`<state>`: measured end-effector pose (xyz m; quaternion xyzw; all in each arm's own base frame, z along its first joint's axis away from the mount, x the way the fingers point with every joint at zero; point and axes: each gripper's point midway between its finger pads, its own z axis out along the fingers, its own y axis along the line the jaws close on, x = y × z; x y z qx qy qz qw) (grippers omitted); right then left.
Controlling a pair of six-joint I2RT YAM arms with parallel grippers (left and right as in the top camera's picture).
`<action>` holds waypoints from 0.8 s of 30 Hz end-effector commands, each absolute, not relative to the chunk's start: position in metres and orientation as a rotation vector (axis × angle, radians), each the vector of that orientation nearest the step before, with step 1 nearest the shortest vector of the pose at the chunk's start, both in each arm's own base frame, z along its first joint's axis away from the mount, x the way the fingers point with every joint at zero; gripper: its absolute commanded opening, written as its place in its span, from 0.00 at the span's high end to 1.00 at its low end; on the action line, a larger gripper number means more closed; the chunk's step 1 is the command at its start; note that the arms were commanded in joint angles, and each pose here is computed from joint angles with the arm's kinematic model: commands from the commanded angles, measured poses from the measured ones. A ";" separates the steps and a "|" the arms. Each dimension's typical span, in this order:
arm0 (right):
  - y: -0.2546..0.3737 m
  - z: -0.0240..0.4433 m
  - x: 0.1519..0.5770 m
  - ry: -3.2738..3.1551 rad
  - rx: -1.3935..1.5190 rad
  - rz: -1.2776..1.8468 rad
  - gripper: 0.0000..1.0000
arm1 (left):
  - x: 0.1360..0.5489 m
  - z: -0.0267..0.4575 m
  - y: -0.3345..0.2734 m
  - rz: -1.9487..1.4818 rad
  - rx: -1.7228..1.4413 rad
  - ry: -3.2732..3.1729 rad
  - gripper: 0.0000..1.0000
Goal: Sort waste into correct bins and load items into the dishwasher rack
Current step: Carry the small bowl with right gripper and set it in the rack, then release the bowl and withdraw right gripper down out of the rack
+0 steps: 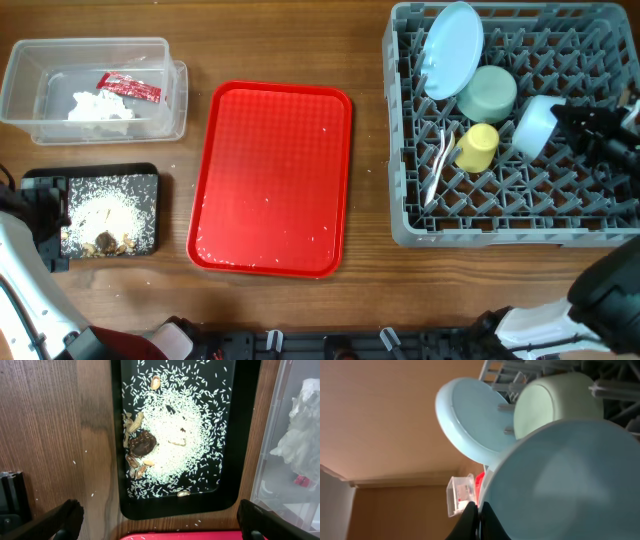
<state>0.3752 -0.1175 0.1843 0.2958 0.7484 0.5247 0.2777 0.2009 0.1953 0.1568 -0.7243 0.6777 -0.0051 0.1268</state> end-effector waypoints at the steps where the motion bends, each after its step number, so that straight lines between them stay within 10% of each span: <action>1: -0.118 0.177 0.375 1.984 0.821 1.487 0.96 | 0.201 0.160 0.198 -0.011 -2.108 1.958 0.00; 7: -0.150 0.175 0.355 2.080 1.031 1.139 0.92 | 0.201 0.160 0.198 -0.011 -2.108 1.958 0.00; 13: -0.156 0.220 0.332 2.038 1.124 0.902 0.18 | 0.201 0.160 0.198 -0.011 -2.108 1.958 0.00; 24: -0.156 0.241 0.305 2.047 1.151 0.647 0.19 | 0.201 0.160 0.198 -0.011 -2.108 1.958 0.00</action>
